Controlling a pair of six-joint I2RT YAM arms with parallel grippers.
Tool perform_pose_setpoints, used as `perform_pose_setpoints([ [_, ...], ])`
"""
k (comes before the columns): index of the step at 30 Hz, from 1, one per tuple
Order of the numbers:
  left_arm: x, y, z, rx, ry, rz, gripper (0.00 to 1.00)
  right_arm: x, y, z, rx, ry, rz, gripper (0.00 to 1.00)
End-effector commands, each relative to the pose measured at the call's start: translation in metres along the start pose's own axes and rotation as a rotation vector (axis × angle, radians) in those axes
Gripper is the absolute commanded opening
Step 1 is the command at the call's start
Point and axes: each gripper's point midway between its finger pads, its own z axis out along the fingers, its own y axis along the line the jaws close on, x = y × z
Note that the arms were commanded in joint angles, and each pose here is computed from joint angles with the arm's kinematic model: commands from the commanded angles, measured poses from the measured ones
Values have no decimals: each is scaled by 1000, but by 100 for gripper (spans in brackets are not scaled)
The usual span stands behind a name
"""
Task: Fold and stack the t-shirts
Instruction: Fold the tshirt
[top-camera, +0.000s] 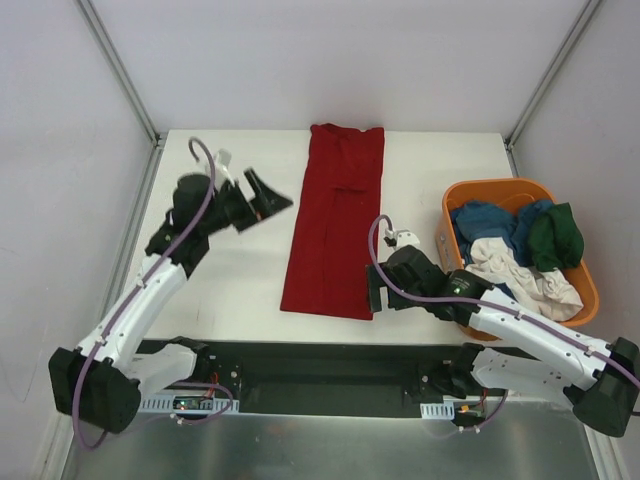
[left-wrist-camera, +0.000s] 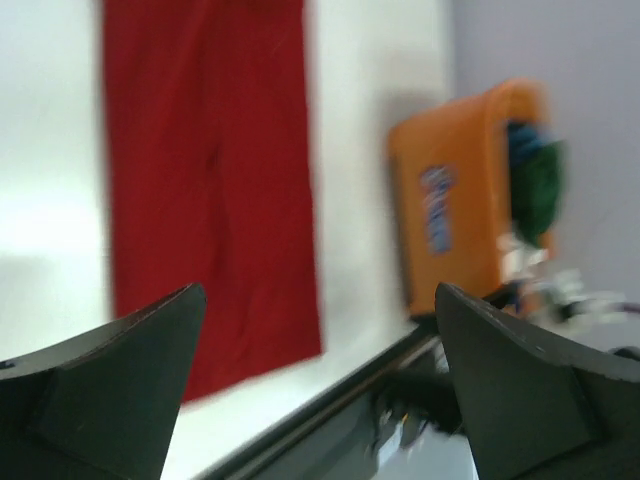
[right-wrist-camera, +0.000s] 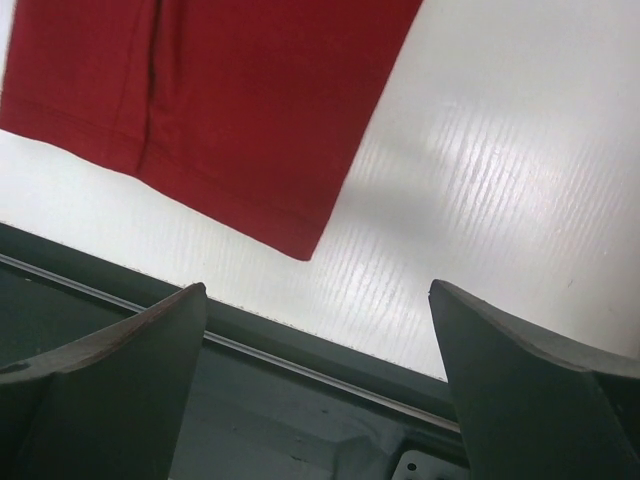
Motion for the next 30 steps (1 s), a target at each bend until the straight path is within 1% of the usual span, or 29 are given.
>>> perform_pose_setpoints([
  [1,115,88,-33,-193,220,-161,99,8,-2,3,-7,-1,21,97],
  [3,134,98,-47,-218,256,-177,99,14,-4,5,-5,20,16,97],
  [4,150,102,-57,-216,291,-193,99,16,-3,6,-9,26,5,97],
  [7,176,112,-68,-200,338,-217,99,21,-5,10,-9,31,6,97],
  [10,190,119,-72,-206,365,-250,99,23,-5,13,-9,35,7,97],
  [14,197,129,-72,-242,383,-270,99,26,-4,18,-16,36,18,97],
  [17,206,135,-72,-260,427,-290,99,28,-1,22,-28,39,30,97],
  [22,225,150,-71,-306,511,-321,99,31,-5,27,0,50,35,97],
  [26,227,153,-67,-308,530,-310,99,26,-1,30,-1,46,25,97],
  [30,223,154,-59,-306,530,-294,90,25,-1,34,13,57,23,97],
])
